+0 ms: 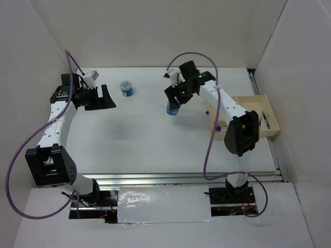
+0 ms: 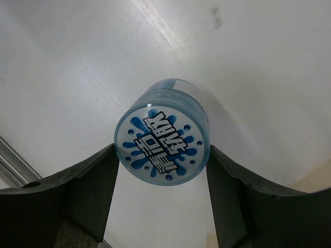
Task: Sort the stationery into containers
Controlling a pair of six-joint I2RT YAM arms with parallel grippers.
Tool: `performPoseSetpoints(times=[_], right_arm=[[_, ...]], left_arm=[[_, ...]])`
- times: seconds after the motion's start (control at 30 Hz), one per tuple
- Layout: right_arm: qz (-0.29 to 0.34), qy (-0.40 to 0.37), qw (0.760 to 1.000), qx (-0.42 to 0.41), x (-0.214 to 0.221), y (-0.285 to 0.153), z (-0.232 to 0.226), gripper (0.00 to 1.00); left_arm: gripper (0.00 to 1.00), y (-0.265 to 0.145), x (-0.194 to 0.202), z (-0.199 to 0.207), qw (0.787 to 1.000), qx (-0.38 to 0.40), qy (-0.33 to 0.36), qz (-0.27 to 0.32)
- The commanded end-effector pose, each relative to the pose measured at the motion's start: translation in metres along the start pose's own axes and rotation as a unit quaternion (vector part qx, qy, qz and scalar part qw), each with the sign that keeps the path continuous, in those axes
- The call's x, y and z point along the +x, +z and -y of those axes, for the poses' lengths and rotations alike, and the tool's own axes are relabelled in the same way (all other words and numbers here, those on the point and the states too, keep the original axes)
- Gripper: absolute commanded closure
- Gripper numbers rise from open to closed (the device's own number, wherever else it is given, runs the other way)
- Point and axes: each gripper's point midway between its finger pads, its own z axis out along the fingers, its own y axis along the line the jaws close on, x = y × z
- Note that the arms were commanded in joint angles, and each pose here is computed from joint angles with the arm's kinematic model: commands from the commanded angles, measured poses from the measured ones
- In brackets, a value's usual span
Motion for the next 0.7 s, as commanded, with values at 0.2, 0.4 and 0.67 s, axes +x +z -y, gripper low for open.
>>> performPoseSetpoints(times=[0.2, 0.4, 0.67], right_arm=[[0.072, 0.055, 0.99, 0.104, 0.024, -0.139, 0.099, 0.61], [0.055, 0.112, 0.981, 0.151, 0.076, -0.163, 0.162, 0.62], [0.045, 0.16, 0.975, 0.147, 0.105, -0.149, 0.195, 0.64]], left_arm=[[0.01, -0.001, -0.017, 0.02, 0.999, 0.027, 0.023, 0.017], [0.01, 0.001, -0.017, 0.023, 0.999, 0.03, 0.026, 0.015], [0.01, 0.003, -0.016, 0.024, 0.999, 0.028, 0.032, 0.011]])
